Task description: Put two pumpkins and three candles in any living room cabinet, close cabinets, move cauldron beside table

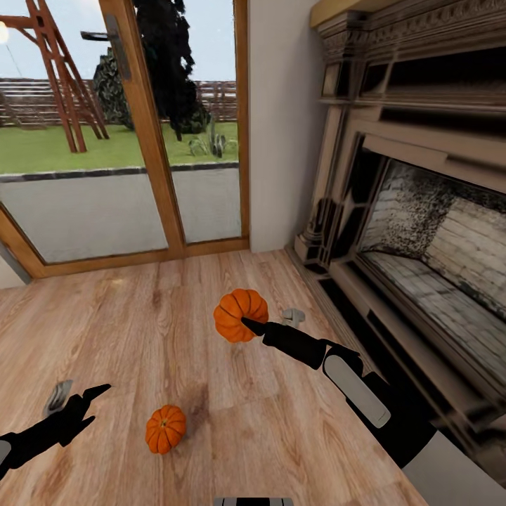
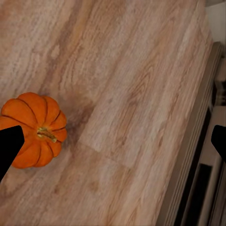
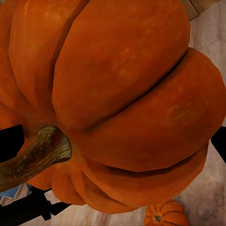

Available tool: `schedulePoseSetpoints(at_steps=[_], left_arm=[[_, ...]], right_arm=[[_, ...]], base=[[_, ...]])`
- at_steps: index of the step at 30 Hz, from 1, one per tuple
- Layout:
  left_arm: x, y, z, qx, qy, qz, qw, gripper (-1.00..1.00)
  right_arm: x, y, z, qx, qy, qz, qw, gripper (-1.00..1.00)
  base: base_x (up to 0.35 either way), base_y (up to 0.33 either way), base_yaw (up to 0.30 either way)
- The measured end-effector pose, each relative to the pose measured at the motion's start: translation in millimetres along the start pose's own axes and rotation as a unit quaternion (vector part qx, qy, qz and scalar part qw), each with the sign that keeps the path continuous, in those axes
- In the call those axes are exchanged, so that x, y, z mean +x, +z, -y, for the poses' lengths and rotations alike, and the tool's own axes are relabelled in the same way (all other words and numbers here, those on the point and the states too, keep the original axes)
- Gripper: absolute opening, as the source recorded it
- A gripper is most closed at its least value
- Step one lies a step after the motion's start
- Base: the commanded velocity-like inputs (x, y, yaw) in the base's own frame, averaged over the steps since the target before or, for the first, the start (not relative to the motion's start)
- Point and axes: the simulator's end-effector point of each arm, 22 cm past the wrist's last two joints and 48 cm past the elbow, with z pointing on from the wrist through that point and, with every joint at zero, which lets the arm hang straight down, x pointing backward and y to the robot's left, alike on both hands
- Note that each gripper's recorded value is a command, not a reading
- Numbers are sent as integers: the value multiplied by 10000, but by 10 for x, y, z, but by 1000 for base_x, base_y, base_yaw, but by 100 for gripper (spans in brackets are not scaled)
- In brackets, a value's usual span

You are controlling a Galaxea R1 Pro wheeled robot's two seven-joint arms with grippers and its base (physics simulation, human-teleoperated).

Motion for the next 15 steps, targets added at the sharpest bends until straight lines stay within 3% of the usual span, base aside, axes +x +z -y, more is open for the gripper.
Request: schedulePoseSetpoints(at_steps=[7, 15], left_arm=[[-8, -3, -9, -8, -17, 16, 10000, 100], [45, 75, -176, -79, -41, -2, 10000, 100]], right_arm=[[0, -3, 10, 12, 0, -1, 10000, -100], [148, 26, 150, 58, 44, -50, 10000, -100]], base=[[0, 0, 0], [0, 0, 0]])
